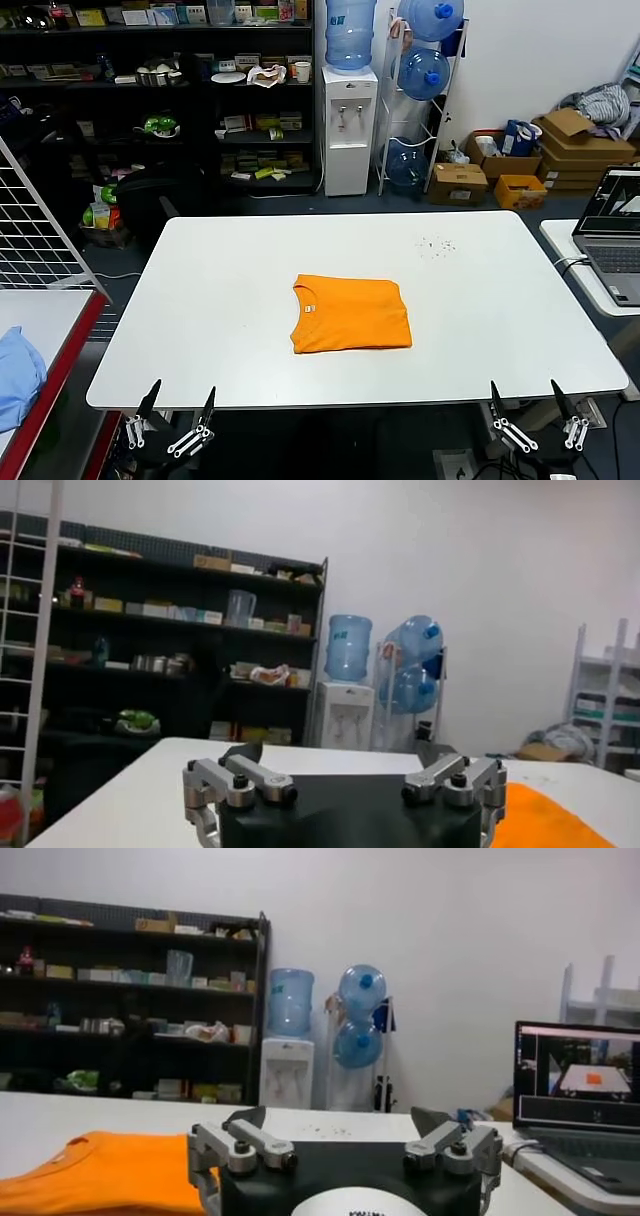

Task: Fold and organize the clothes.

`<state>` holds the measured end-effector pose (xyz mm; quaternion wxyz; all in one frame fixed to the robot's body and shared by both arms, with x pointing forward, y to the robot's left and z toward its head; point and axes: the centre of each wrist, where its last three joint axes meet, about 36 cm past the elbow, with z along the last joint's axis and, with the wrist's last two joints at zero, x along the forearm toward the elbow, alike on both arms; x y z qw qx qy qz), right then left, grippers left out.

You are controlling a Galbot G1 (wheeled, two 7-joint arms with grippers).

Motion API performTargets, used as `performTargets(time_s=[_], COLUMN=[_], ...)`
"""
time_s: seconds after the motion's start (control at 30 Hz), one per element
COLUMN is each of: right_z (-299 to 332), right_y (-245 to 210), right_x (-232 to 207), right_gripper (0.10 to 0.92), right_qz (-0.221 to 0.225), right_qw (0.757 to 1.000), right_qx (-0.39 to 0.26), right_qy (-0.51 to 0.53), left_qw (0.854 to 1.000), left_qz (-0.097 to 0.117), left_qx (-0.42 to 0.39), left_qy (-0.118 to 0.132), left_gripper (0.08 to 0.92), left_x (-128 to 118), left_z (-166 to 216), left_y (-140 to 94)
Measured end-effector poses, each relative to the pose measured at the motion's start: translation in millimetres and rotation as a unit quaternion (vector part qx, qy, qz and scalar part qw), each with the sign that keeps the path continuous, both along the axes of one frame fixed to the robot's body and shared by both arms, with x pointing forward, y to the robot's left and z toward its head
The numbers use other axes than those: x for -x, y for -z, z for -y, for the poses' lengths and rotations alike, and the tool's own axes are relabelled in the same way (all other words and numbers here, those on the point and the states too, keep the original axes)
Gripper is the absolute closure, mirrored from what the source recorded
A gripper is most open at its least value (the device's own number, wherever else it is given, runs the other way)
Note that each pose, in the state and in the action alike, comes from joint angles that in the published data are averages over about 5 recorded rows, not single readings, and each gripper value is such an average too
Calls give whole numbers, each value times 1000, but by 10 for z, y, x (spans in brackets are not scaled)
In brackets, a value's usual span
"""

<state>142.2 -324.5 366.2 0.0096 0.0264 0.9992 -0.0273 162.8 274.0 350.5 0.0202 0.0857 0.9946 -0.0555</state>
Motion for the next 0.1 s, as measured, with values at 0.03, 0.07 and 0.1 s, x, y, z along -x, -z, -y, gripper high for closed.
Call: performTargets(time_s=[0.03,0.07,0.1], right_z=[-5,-8,-10], right_y=[1,2,2], right_x=[9,13,17], right_gripper=[101,101,101], right_qz=[1,1,1], right_qw=[1000,1000,1000], right_qx=[0,0,0], right_qy=[1,2,3], left_qw=[1000,1000,1000], left_qz=[1,1,1], left_qx=[-1,-1,-1], left_qy=[-1,-2,-2], left_gripper=[78,78,78], left_x=[6,8,10], left_z=[-2,-3,-4], left_y=[0,0,0])
